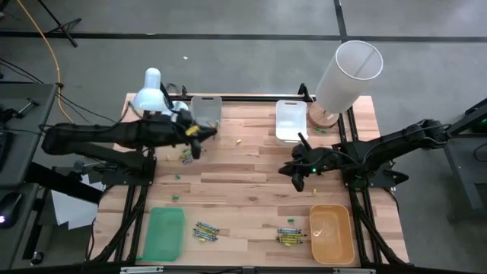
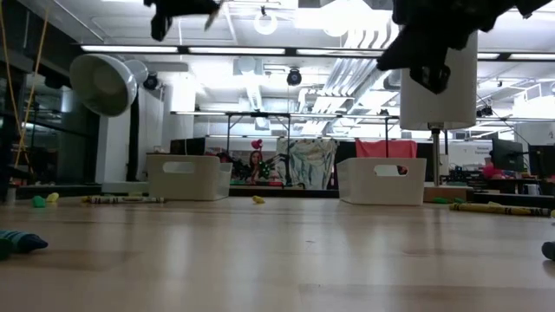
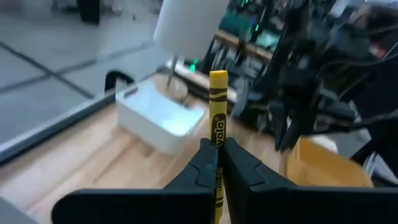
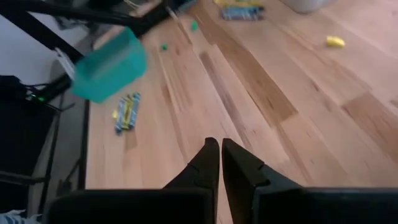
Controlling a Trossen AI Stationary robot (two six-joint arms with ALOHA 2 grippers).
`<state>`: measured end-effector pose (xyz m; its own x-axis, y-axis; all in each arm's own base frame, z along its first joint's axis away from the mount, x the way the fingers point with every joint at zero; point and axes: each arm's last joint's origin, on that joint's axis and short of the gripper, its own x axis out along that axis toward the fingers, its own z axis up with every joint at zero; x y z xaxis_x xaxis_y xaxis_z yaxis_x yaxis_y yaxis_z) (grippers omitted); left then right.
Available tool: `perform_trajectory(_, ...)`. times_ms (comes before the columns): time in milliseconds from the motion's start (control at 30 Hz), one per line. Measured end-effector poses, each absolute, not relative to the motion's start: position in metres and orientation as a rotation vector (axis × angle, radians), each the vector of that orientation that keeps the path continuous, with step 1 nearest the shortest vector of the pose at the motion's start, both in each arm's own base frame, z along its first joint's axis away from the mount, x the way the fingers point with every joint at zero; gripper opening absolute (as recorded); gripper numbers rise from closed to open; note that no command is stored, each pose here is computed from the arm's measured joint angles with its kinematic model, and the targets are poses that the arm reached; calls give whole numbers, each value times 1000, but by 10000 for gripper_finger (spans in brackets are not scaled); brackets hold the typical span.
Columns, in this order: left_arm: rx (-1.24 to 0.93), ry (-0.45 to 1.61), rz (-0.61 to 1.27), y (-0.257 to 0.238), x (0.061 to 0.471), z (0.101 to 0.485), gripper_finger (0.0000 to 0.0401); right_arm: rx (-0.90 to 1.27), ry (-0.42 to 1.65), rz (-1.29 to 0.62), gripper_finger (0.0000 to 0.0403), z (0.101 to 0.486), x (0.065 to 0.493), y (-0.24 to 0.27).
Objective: Sort crayons
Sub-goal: Put the yellow crayon into the gray bin
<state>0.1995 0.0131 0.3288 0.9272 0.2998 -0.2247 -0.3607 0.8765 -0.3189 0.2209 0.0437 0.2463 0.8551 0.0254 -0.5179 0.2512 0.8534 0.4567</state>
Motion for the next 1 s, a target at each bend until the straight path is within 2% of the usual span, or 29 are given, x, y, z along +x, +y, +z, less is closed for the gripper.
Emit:
perform_trajectory(267, -362, 213, 347, 11, 202, 314, 0, 536, 504, -118, 16, 249, 223, 44)
perform_trajectory(467, -343, 297, 512, 25, 226, 288, 0, 545, 461, -111, 16, 253, 224, 44)
perform_trajectory(633, -357, 382, 506, 44, 251, 278, 0, 565, 454, -130, 16, 253, 224, 44)
perform_trajectory(800, -280, 445, 447, 50, 262, 286, 0, 561, 394, -132, 16, 258, 227, 43)
perform_trajectory(1000, -238, 685, 787, 64, 233, 273, 0, 544, 373, -161, 16, 259, 227, 42)
